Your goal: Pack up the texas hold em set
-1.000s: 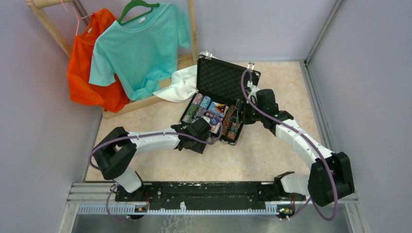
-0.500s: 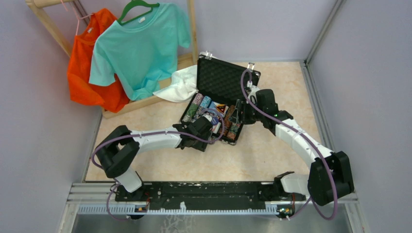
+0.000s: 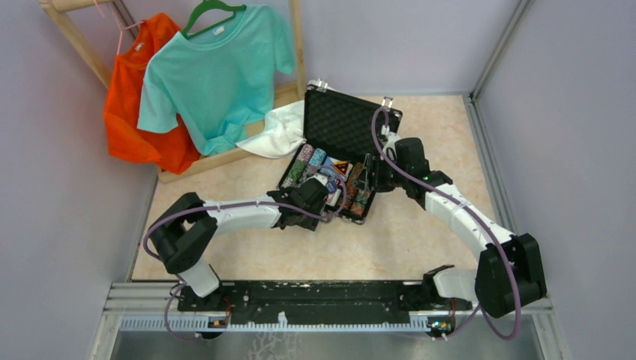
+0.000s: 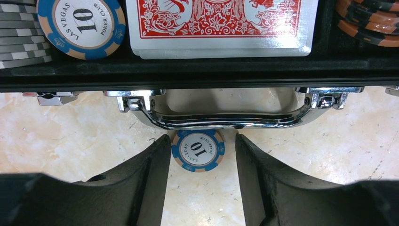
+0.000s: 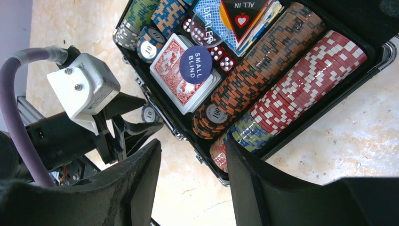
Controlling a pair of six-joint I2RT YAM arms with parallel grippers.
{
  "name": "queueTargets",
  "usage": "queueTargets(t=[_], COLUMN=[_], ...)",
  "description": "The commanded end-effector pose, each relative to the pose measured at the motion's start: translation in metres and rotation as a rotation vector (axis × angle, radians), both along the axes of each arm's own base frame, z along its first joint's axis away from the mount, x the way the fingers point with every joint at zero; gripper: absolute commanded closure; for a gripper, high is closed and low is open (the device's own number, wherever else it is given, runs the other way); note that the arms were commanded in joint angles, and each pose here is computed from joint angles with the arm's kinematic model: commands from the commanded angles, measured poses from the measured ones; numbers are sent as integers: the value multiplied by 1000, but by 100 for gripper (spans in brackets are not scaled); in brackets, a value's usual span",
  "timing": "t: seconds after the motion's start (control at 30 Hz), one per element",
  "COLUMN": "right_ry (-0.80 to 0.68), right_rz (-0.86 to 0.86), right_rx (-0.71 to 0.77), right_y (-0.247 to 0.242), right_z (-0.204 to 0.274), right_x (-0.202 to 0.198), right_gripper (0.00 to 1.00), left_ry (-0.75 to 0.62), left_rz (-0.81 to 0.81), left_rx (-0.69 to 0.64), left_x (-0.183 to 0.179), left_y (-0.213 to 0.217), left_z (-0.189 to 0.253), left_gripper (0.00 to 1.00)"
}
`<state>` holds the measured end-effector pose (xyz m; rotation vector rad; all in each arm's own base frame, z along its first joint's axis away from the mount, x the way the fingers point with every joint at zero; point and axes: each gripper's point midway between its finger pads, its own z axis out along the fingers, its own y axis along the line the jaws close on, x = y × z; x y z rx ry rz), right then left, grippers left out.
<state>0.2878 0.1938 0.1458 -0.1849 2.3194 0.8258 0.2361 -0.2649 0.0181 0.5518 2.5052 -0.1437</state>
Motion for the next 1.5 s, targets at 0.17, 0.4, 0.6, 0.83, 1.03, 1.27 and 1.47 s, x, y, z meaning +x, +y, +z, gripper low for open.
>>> queueTargets(t=[0.17, 0.4, 0.6, 0.83, 1.03, 1.27, 1.47], right_ry=[-45, -47, -43, -45, -43, -40, -41], right_rz=[2, 2, 0, -6, -7, -10, -7], right_rx=[5, 4, 4, 0, -1, -5, -3], right_y=[0, 0, 0, -1, -2, -2, -1], right_z=[6, 6, 4, 4, 4, 2, 2], right_x=[9, 9, 8, 8, 9, 9, 10], right_gripper=[47, 47, 47, 47, 47, 47, 47], left_ry=[89, 99, 126, 144, 159, 170, 143], left_rz=[5, -9, -23, -36, -45, -51, -32], left_rx=[71, 75, 84, 79, 74, 72, 69], left_x=[-18, -24, -30, -35, -38, -42, -37], left_y=[20, 25, 27, 28, 27, 28, 29], left_z=[-20, -17, -26, -29, -31, -32, -22], left_gripper=[44, 33, 36, 41, 48, 54, 54])
